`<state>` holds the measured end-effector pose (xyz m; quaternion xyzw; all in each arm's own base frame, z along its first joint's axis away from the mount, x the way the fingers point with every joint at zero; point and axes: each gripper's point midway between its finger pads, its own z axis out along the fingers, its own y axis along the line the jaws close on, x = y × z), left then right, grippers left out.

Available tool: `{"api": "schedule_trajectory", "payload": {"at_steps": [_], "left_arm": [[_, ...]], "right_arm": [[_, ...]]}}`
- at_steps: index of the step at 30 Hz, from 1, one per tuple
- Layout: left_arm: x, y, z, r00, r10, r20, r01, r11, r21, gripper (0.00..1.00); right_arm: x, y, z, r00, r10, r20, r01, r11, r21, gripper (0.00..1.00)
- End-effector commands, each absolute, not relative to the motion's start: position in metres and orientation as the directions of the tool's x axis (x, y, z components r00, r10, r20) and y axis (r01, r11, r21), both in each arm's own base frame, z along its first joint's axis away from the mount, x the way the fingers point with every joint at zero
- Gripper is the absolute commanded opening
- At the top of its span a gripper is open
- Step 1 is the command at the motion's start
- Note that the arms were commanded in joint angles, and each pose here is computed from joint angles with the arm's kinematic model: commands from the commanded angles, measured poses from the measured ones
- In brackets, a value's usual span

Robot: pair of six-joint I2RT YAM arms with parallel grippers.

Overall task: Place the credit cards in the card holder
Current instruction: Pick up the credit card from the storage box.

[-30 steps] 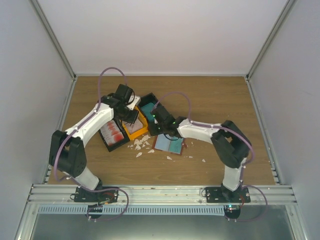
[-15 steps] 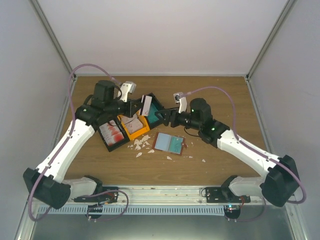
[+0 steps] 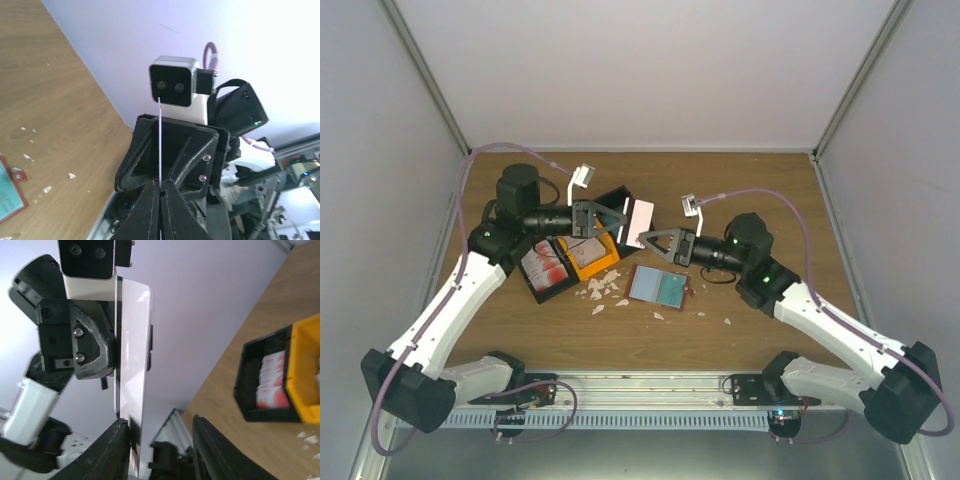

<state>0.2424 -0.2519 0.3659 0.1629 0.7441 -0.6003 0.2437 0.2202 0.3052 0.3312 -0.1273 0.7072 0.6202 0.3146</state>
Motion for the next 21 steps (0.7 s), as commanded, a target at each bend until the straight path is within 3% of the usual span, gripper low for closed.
{"api": "schedule_trajectory", "payload": {"at_steps": [1, 6, 13, 16, 17, 21], "left_arm": [[0.220, -0.255, 0.378, -0.857, -0.018, -0.514, 0.510, 0.102, -0.854, 0.00], [0.212, -0.256, 0.363, -0.878, -0.005, -0.479, 0.477, 0.093, -0.874, 0.00], [0.202, -0.272, 0.340, -0.885, 0.028, -0.465, 0.466, 0.097, -0.880, 0.00], [0.204, -0.281, 0.329, -0.889, 0.030, -0.458, 0.457, 0.133, -0.879, 0.00], [0.207, -0.282, 0.325, -0.892, 0.018, -0.452, 0.448, 0.164, -0.879, 0.02], [0.222, -0.274, 0.315, -0.876, -0.060, -0.479, 0.444, 0.289, -0.848, 0.36]], "right_arm": [[0.196, 0.299, 0.346, -0.813, 0.211, -0.542, -0.545, 0.048, 0.837, 0.31], [0.187, 0.297, 0.337, -0.828, 0.193, -0.527, -0.534, 0.019, 0.845, 0.17], [0.187, 0.299, 0.325, -0.830, 0.175, -0.530, -0.534, 0.028, 0.845, 0.15], [0.191, 0.299, 0.320, -0.818, 0.181, -0.546, -0.545, 0.059, 0.837, 0.02], [0.192, 0.298, 0.317, -0.814, 0.184, -0.551, -0.546, 0.084, 0.834, 0.01], [0.198, 0.284, 0.300, -0.786, 0.206, -0.583, -0.546, 0.211, 0.811, 0.01]]}}
